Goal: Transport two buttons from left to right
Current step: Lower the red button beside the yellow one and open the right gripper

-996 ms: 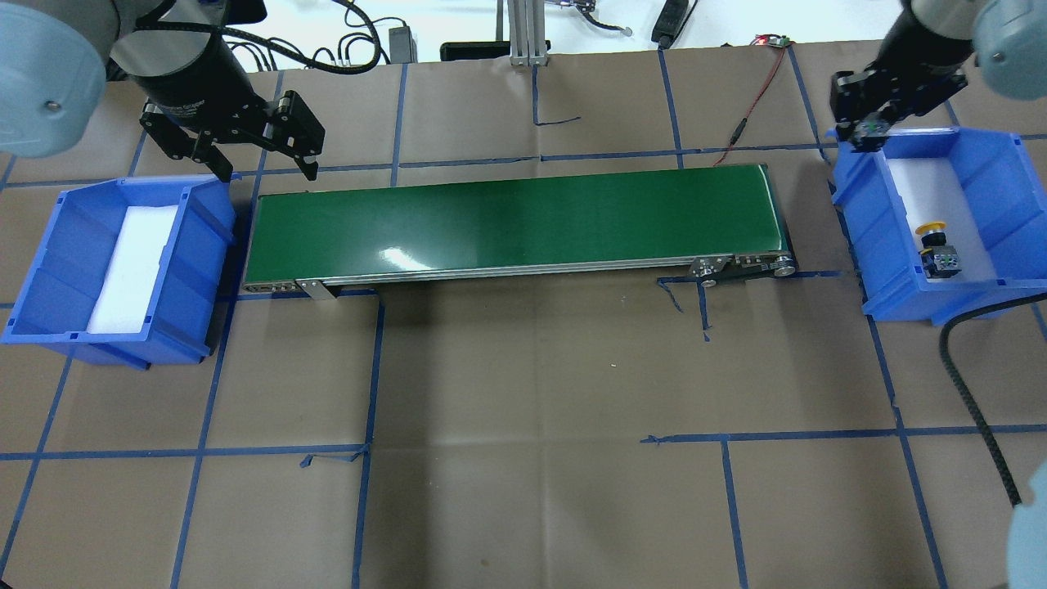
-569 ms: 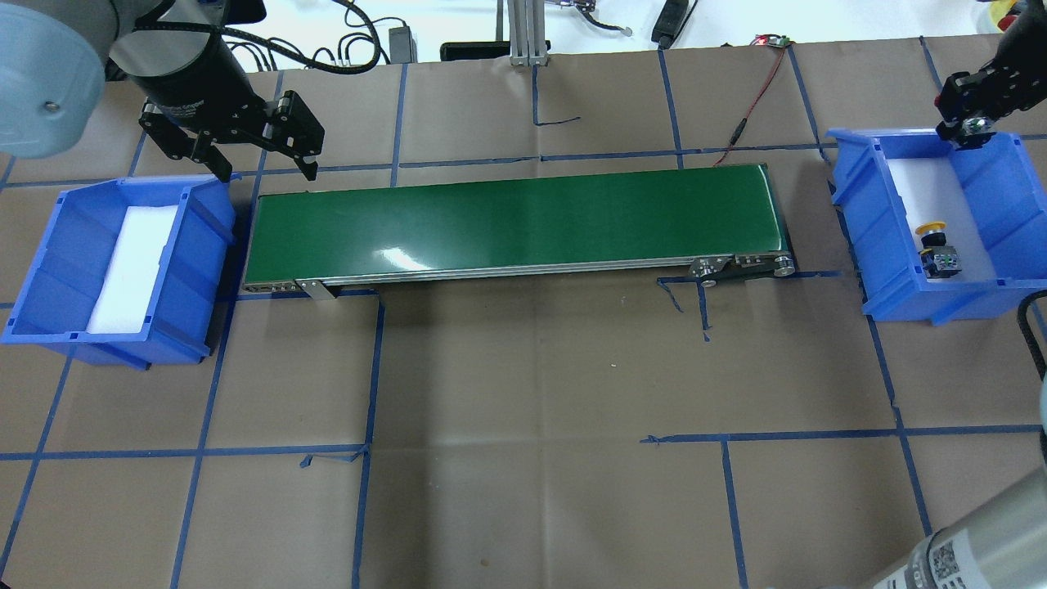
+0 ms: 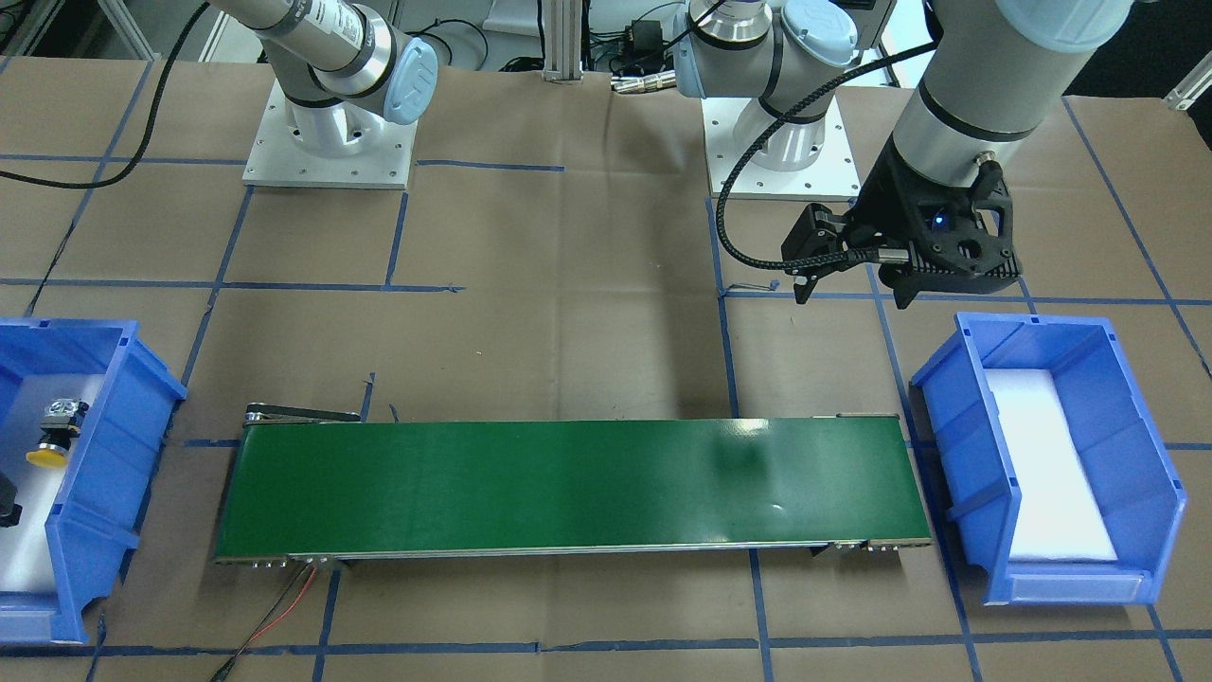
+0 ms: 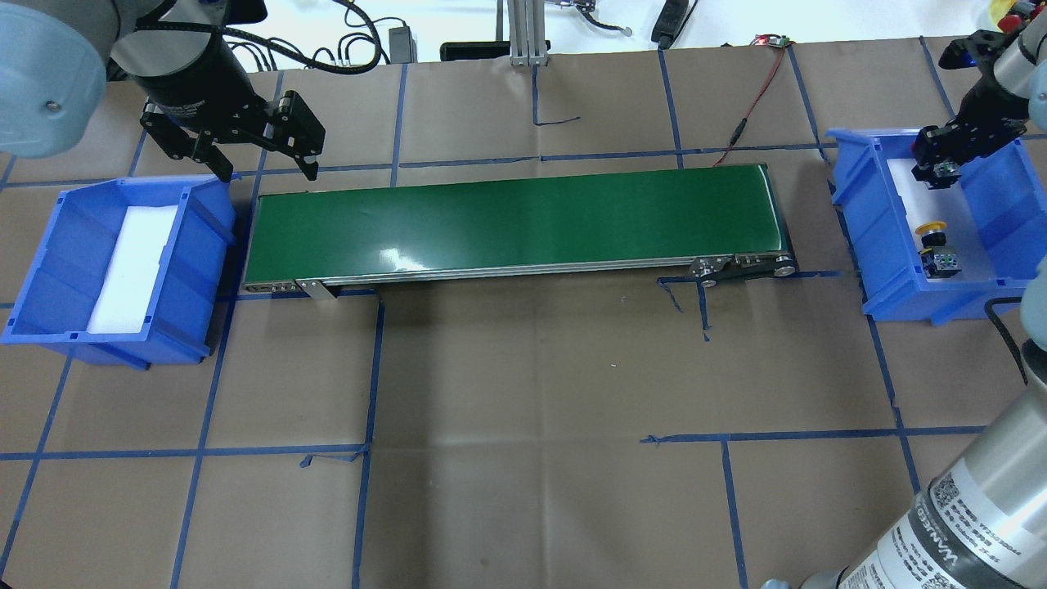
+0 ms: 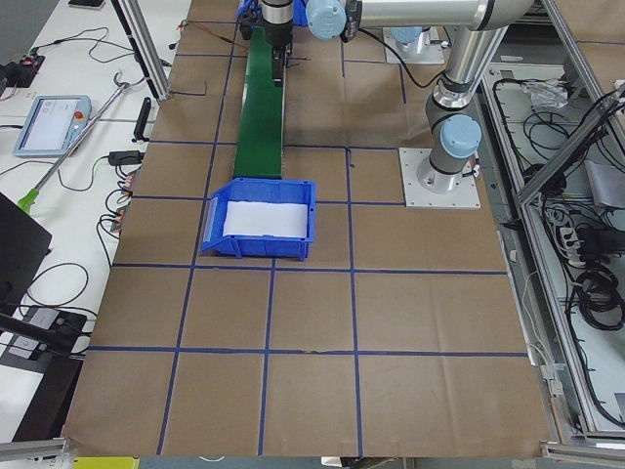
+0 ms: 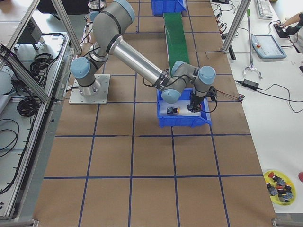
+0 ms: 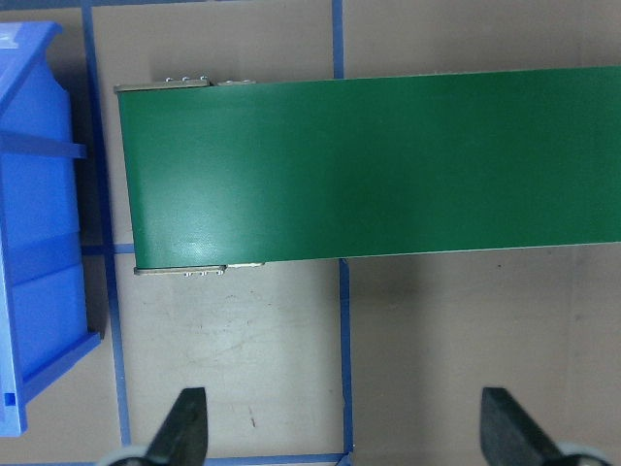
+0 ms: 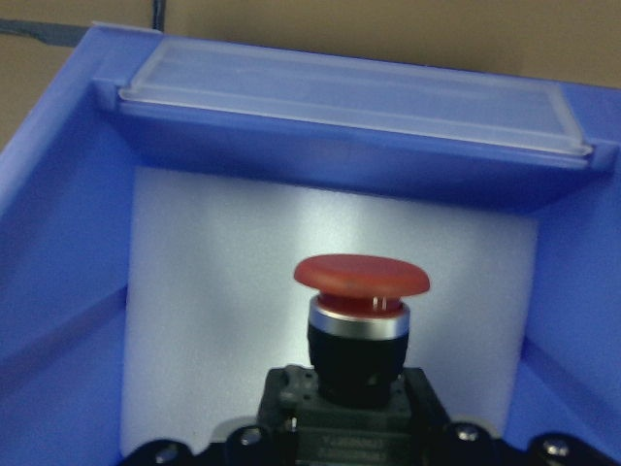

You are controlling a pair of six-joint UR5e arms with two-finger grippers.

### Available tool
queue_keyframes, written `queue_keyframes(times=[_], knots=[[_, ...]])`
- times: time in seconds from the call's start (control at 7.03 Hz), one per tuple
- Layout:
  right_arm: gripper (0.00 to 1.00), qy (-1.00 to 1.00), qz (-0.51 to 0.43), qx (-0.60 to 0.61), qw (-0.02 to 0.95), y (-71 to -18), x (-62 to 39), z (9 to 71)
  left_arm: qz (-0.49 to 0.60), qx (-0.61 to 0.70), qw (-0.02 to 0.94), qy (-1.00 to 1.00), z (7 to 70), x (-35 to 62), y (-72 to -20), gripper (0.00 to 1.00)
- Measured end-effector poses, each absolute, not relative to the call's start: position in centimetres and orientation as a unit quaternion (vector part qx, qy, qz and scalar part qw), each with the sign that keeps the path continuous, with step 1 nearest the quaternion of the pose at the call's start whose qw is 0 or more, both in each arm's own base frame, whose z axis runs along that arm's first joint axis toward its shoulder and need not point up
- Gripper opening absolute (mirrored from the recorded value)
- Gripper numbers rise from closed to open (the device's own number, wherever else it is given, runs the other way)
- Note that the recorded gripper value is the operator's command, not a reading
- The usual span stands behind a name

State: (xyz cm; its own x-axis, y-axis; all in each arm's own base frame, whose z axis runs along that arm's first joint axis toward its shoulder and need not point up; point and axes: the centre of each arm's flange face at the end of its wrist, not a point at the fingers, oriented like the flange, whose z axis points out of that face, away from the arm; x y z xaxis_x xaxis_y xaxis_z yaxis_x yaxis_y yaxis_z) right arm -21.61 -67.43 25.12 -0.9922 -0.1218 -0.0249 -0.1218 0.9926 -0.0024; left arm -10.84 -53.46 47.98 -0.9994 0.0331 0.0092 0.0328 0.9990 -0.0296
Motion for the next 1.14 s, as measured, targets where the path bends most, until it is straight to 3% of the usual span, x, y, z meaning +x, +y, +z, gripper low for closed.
queue_keyframes(times=[0.28,0.57,1.14], knots=[[0.14,0.998,0.007,-0.059,0.018,-67.4,-21.5,23.7,0.015,-0.016,0.005,-1.000,48.0,-10.8,-53.5,1.00],[0.96,0.998,0.012,-0.058,0.022,-67.4,-21.5,22.8,0.015,-0.016,0.005,-1.000,48.0,-10.8,-53.5,1.00],[0.99,0.997,-0.013,-0.057,0.047,-67.9,-20.9,24.1,0.015,-0.016,0.005,-1.000,48.0,-10.8,-53.4,1.00]])
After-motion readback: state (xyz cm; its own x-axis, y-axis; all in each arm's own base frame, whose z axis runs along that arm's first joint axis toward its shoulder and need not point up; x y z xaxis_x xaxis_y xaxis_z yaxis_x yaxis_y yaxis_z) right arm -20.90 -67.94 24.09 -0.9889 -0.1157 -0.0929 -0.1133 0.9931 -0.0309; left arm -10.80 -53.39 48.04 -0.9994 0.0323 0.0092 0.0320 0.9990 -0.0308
